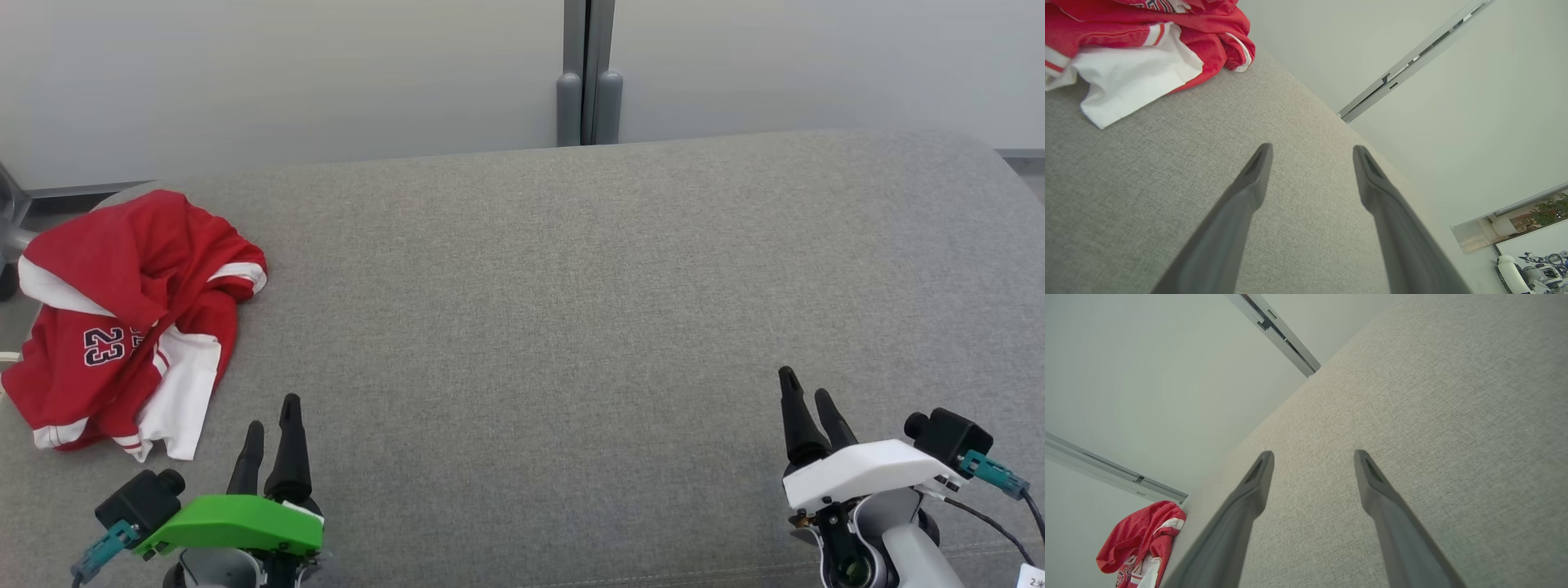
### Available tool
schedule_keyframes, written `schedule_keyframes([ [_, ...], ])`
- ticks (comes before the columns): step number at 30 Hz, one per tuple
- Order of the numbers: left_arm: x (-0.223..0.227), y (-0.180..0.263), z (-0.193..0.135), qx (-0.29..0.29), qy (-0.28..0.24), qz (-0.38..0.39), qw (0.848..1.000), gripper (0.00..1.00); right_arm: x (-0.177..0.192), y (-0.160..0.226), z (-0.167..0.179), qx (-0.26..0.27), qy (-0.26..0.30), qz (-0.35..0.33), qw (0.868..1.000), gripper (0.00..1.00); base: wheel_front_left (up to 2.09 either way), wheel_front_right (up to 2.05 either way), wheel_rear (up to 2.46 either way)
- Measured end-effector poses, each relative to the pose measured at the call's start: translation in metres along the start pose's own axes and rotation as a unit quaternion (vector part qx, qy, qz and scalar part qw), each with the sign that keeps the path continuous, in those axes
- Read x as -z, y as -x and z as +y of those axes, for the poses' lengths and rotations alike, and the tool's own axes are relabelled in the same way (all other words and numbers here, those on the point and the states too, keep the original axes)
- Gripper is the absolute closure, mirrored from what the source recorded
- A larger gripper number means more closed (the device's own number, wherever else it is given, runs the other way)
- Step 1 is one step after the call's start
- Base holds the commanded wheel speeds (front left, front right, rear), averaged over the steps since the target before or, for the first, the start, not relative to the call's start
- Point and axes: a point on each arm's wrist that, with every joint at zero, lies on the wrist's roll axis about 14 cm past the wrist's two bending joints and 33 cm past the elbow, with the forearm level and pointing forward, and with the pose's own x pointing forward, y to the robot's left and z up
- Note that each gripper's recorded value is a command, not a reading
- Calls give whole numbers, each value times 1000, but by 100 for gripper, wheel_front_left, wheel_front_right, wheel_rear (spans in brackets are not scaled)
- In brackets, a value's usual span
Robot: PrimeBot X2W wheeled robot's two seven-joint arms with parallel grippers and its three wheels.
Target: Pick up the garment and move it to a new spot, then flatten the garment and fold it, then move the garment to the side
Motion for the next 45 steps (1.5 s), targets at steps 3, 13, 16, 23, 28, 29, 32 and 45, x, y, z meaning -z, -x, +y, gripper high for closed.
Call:
schedule_keyframes([
  [3, 2, 0, -2, 3, -25, 3, 1000, 0, 0, 0, -5, 6, 29, 1, 1000, 0, 0, 0, 0],
  [13, 6, 2, -2, 4, -108, 9, 994, 0, -3, -2, -3, -1, 114, 7, 993, 0, 0, 0, 0],
  [16, 6, 0, -4, 8, -127, 7, 992, 0, -2, -4, 0, -7, 136, 14, 991, 0, 0, 0, 0],
  [23, 10, 1, -5, 10, -158, 12, 987, 0, 3, -5, 7, -20, 171, 27, 985, 0, 0, 0, 0],
  [28, 10, 0, -4, 12, -177, 12, 984, 0, 6, -5, 9, -26, 191, 33, 981, 0, 0, 0, 0],
  [29, 9, 0, -4, 12, -181, 12, 983, 0, 6, -5, 10, -27, 195, 34, 980, 0, 0, 0, 0],
  [32, 8, 0, -3, 11, -194, 9, 981, 0, 7, -5, 12, -32, 205, 35, 978, 0, 0, 0, 0],
  [45, 6, 4, 5, 2, -237, 7, 972, 0, 12, -8, 24, -55, 252, 38, 965, 0, 0, 0, 0],
])
